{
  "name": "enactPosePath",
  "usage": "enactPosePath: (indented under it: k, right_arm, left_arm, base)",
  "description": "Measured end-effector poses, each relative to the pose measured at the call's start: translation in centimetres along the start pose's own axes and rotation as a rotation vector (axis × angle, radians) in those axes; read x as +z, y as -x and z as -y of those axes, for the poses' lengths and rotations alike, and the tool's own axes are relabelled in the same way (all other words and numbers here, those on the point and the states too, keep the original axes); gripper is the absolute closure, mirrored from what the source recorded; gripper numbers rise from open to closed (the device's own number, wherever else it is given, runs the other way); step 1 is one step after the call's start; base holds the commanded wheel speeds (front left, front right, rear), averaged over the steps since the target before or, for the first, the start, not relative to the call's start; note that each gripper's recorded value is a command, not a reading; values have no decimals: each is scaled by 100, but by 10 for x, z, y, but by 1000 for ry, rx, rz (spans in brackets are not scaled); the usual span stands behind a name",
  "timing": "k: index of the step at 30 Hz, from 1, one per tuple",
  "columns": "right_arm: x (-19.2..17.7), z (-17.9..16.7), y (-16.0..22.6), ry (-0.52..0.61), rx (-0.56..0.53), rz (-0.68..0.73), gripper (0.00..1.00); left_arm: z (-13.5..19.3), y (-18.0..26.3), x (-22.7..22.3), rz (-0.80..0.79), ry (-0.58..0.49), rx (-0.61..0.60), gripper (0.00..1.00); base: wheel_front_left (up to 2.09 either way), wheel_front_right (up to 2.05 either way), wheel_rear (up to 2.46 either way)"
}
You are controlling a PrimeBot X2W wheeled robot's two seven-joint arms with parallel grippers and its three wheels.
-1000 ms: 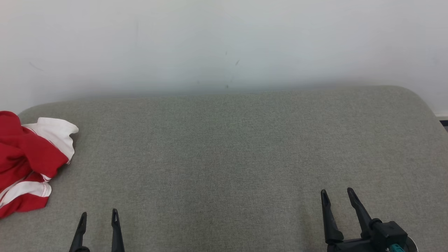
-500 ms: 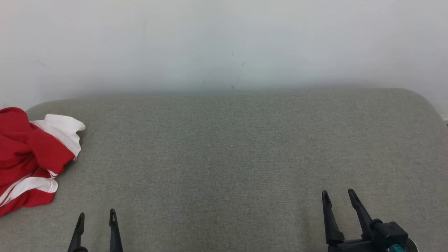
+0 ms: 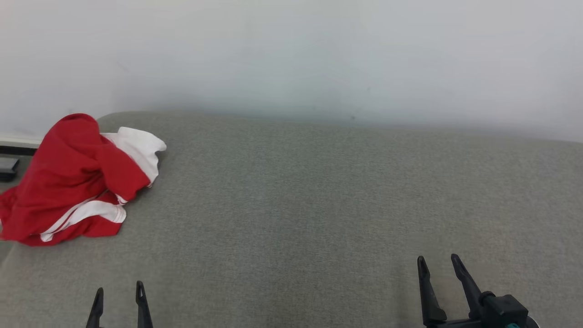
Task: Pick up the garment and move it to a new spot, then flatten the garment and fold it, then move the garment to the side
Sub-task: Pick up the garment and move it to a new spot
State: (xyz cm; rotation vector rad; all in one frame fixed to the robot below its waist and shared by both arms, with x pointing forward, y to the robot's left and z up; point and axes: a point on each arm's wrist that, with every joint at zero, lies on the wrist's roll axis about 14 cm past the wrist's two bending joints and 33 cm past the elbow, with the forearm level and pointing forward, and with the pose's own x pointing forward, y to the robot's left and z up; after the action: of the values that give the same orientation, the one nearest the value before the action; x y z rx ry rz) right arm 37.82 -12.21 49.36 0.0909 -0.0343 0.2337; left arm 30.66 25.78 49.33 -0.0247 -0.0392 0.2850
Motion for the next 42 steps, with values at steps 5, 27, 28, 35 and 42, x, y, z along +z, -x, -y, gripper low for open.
enactPosePath:
  k: [5,27,28,35,42]
  right_arm:
    - [-5,-20,-9,-5,62,-16,0]
    - [-18,-114,-39,-25,340,-56,0]
    - [-19,-115,-40,-26,343,-60,0]
    - [-20,-118,-42,-28,353,-64,0]
    - [-21,-113,-42,-23,339,-64,0]
  left_arm:
    - [-27,14,1,1,-6,85,0]
    - [-125,90,3,0,-16,437,0]
    - [-125,90,2,-2,-14,442,0]
    - [-126,91,2,0,-12,454,0]
    - [-124,79,5,15,13,438,0]
  base:
    - [0,0,0]
    - [0,0,0]
    - [0,0,0]
    - [0,0,0]
    - [0,0,0]
